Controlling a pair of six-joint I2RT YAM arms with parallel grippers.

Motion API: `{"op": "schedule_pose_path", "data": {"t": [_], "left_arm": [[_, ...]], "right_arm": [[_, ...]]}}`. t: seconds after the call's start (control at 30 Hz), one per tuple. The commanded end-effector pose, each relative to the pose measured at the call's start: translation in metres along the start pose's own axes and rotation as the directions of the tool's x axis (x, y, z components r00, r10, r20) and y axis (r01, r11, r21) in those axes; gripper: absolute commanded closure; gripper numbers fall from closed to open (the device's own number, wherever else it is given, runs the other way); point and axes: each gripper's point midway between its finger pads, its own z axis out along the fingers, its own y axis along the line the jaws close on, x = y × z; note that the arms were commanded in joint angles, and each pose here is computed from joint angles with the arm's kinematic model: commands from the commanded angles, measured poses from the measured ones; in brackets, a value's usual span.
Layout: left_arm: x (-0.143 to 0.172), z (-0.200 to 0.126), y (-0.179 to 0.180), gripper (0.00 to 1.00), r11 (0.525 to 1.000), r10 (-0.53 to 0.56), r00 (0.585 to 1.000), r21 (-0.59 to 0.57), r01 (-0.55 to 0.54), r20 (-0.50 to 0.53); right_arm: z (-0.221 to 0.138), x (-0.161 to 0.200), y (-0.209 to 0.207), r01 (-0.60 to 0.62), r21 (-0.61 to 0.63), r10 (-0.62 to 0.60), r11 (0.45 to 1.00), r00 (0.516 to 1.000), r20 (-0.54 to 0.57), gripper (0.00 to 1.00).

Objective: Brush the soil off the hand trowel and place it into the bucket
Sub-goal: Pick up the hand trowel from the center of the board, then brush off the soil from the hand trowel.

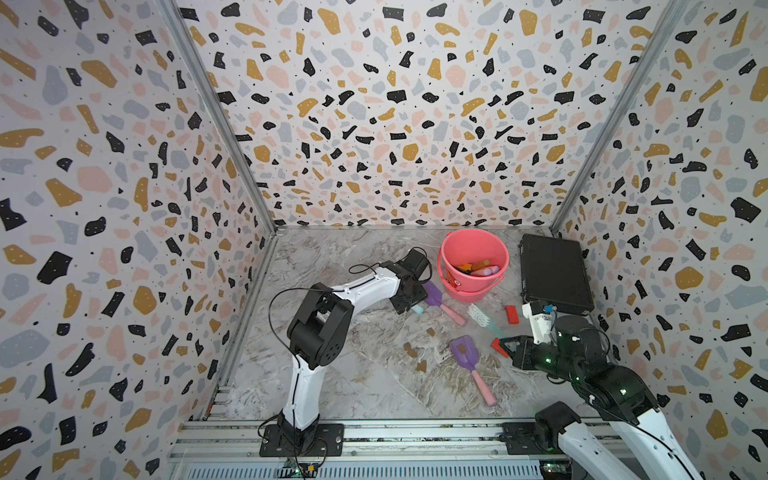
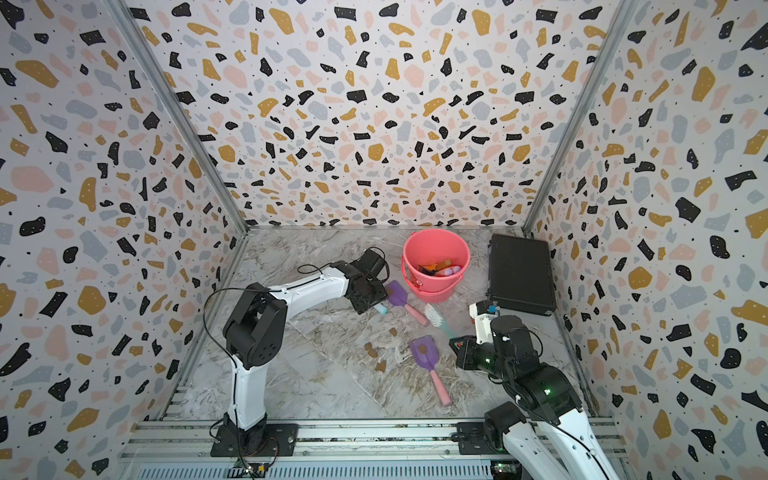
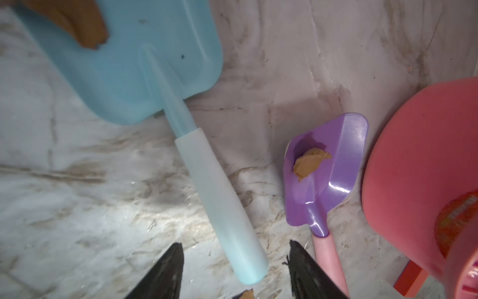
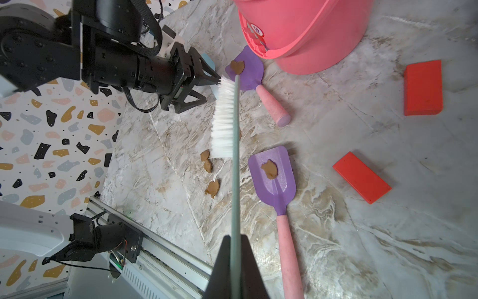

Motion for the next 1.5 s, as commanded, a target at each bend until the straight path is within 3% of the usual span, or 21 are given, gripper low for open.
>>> {"op": "schedule_pose_path", "data": {"t": [0.0,0.27,0.67,0.77,0.9,1.2,1.47], "left_arm": [[0.004,0.009,0.009,0.37,0.999,0.026,0.999,-0.041,-0.027,-0.035],[0.014,0.014,0.024,0.46,0.995,0.062,0.995,-0.074,-0.067,-0.077],[0.023,-0.001,0.056,0.77,0.980,0.124,0.984,-0.138,-0.141,-0.129],[0.020,-0.022,0.058,0.90,0.972,0.168,0.978,-0.142,-0.185,-0.122],[0.024,-0.062,0.057,1.00,0.950,0.277,0.951,-0.106,-0.292,-0.135],[0.057,-0.176,0.076,1.00,0.864,0.497,0.846,0.018,-0.504,-0.194],[0.089,-0.235,0.118,1.00,0.801,0.587,0.782,0.007,-0.599,-0.211]], "right_arm": [[-0.004,-0.003,0.003,0.009,-0.011,-0.009,1.000,1.000,0.019,1.00],[-0.001,-0.002,0.002,-0.006,-0.012,0.006,1.000,1.000,0.013,1.00],[-0.004,-0.004,0.002,0.000,-0.005,0.000,1.000,1.000,0.023,1.00],[-0.005,-0.005,0.001,0.021,0.005,-0.021,1.000,0.999,0.028,1.00],[-0.009,-0.012,0.003,0.088,0.024,-0.089,0.996,0.995,0.038,1.00],[-0.026,-0.063,0.030,0.345,0.049,-0.348,0.937,0.921,0.175,1.00],[-0.034,-0.081,0.066,0.550,-0.027,-0.528,0.834,0.813,0.246,1.00]]}}
